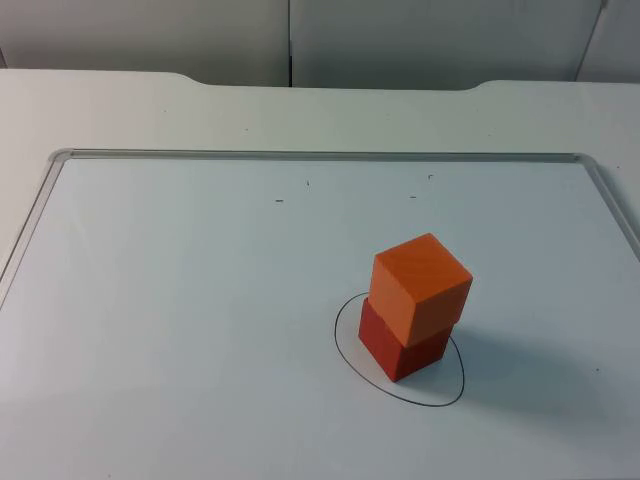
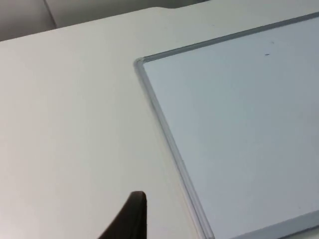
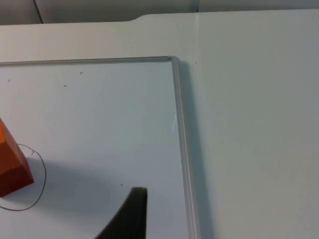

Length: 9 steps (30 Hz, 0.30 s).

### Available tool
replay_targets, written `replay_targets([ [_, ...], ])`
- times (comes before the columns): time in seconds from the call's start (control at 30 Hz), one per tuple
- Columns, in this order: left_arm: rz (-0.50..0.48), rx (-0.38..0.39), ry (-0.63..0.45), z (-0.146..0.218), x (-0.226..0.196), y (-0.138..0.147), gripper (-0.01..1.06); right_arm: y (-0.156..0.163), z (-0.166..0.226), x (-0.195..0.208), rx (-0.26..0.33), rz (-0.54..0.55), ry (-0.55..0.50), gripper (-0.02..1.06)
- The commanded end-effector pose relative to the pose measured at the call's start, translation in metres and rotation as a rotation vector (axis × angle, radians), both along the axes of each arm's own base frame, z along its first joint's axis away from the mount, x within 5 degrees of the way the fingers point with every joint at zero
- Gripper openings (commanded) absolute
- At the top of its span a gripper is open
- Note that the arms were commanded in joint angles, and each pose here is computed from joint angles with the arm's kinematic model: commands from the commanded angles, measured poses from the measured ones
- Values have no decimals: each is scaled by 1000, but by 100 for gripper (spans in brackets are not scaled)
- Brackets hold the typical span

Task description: Pick up one cube with the left hand and another cube with the right hand. First place the cube in the right hand at the target position, then stack the cube in the left hand on top.

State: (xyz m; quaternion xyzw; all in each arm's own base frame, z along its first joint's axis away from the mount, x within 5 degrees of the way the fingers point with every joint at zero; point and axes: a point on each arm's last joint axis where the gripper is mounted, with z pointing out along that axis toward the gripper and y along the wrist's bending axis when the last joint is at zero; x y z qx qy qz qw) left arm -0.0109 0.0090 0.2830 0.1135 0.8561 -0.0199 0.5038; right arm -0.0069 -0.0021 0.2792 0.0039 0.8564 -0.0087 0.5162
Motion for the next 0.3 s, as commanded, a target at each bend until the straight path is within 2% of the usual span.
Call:
replay_targets([
  [0.0, 58, -11, -18, 1, -1, -1, 105, 0, -1, 0, -1, -7, -4, 105],
  [0.13, 171, -10, -19, 1, -2, -2, 105, 0, -1, 0, -1, -7, -4, 105],
  [0.27, 236, -9, -19, 1, -2, -3, 105, 0, -1, 0, -1, -7, -4, 105],
])
